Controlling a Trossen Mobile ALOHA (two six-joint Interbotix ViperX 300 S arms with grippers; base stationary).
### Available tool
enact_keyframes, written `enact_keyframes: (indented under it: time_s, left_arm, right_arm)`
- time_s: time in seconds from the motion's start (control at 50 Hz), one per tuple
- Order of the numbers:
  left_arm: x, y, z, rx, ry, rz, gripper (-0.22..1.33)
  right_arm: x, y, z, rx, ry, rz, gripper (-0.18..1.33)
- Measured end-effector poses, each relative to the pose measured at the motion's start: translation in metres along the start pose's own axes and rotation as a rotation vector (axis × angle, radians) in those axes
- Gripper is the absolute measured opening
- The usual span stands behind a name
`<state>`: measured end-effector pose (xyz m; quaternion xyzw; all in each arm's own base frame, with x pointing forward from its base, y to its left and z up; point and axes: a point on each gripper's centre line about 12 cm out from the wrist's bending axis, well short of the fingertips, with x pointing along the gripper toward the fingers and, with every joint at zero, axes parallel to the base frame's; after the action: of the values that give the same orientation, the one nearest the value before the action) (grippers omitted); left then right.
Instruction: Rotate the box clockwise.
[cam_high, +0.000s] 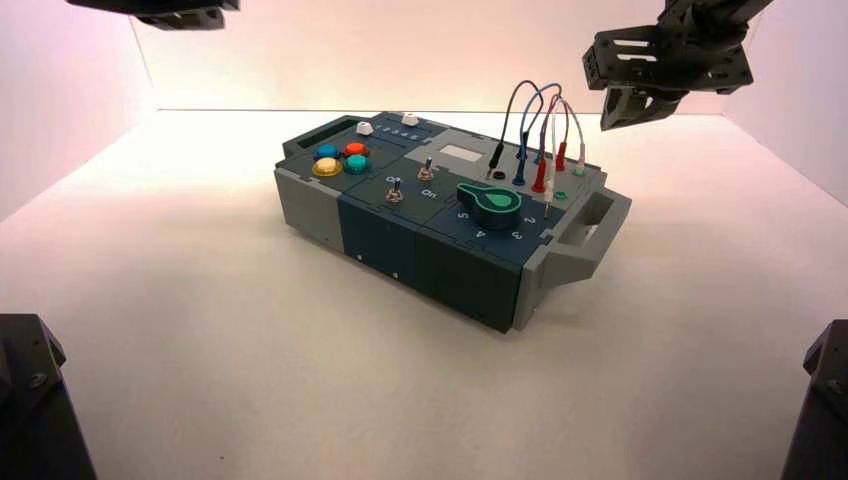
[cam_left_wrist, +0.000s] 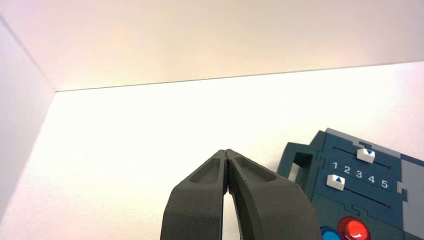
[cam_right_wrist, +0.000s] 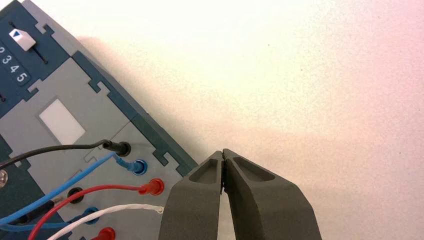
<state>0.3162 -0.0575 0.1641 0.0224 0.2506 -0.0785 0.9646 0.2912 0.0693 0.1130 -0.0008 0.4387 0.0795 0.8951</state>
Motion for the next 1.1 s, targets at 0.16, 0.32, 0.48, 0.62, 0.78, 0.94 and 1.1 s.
enact_keyframes:
  time_s: [0.16,0.32,0.48,0.62,0.78,0.94,1.1]
  left_arm:
    - [0.013,-0.010,0.000,0.017,-0.003,-0.024,-0.16]
    - [0.027,-0.018,-0.002,0.033,0.013,-0.044,-0.16]
    - [0.037,-0.025,-0.003,0.041,0.024,-0.057,-0.16]
    - [0.041,-0.025,0.000,0.043,0.009,-0.058,-0.16]
    - [0.043,-0.025,0.001,0.042,-0.013,-0.056,-0.16]
    - [0.049,-0.026,-0.002,0.043,-0.008,-0.055,-0.16]
    - [0.050,-0.026,-0.004,0.043,-0.008,-0.054,-0.16]
  right_arm:
    - [0.001,0.000,0.004,0.000,-0.006,0.001,-0.14]
    - [0.000,0.001,0.006,0.002,-0.009,0.001,-0.14]
    - [0.002,0.001,0.005,0.002,-0.002,0.000,-0.14]
    - [0.005,-0.001,0.002,0.002,0.012,-0.004,-0.14]
    - [0.013,-0.002,-0.001,0.006,0.038,-0.008,-0.14]
    - [0.021,-0.002,-0.003,0.006,0.062,-0.011,-0.14]
    - [0.026,-0.002,-0.004,0.006,0.079,-0.013,-0.14]
